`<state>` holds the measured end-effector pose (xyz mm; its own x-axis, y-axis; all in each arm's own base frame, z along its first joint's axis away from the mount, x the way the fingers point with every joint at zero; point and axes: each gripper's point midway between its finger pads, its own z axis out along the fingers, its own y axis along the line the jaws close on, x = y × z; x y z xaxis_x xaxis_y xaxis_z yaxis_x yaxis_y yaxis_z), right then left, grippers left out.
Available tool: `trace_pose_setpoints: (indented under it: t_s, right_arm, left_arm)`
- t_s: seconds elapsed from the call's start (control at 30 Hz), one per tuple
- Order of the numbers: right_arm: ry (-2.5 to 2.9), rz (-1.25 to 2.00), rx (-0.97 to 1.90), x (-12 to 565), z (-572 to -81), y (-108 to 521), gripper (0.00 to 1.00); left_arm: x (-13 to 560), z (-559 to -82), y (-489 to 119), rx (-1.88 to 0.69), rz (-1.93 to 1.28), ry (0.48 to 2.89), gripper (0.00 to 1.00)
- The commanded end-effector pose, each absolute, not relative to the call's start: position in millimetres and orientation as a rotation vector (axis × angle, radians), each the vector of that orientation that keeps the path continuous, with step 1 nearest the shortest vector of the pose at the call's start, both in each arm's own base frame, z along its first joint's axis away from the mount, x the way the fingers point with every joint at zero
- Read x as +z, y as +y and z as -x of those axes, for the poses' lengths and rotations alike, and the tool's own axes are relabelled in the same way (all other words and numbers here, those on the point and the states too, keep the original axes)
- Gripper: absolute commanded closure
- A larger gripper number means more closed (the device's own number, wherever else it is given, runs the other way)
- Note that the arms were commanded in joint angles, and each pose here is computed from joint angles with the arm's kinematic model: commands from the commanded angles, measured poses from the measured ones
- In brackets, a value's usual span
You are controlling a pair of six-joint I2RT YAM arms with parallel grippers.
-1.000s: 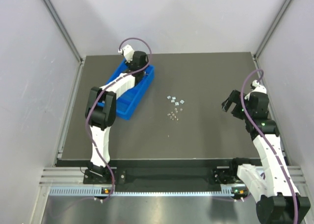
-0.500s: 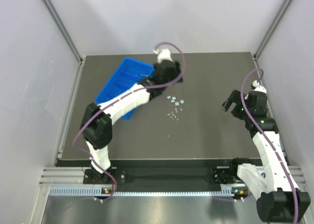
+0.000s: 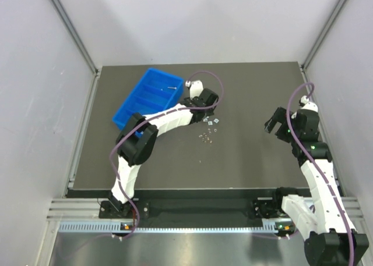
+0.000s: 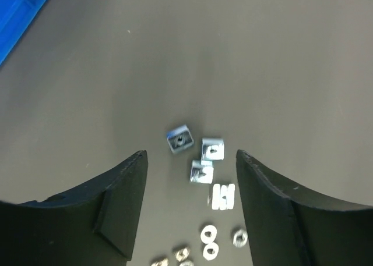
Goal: Sort the screws and nuts into containers
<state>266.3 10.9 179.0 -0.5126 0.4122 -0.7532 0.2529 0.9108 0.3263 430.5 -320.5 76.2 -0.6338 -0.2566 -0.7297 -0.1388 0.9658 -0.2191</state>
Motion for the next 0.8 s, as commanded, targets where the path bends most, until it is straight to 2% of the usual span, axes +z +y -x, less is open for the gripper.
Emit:
trace_pose_setpoints:
  t_s: [0.0,0.27,0.77]
  right_arm:
    - [2.121,-0.448,0.197,180,-267,10,0.01]
    - [2.122,-0.443,0.203,180,-269,11,0.0]
    - [2.137,-0.454,0.212,176,-270,12,0.0]
  left_arm:
    - [82,-447,-320,-0.118,0.379,2.192,0.34]
    - [60,-455,-313,0.0,0.39,2.195,0.39]
    - [26,-444,-312,0.031,0.36,2.269,0.43]
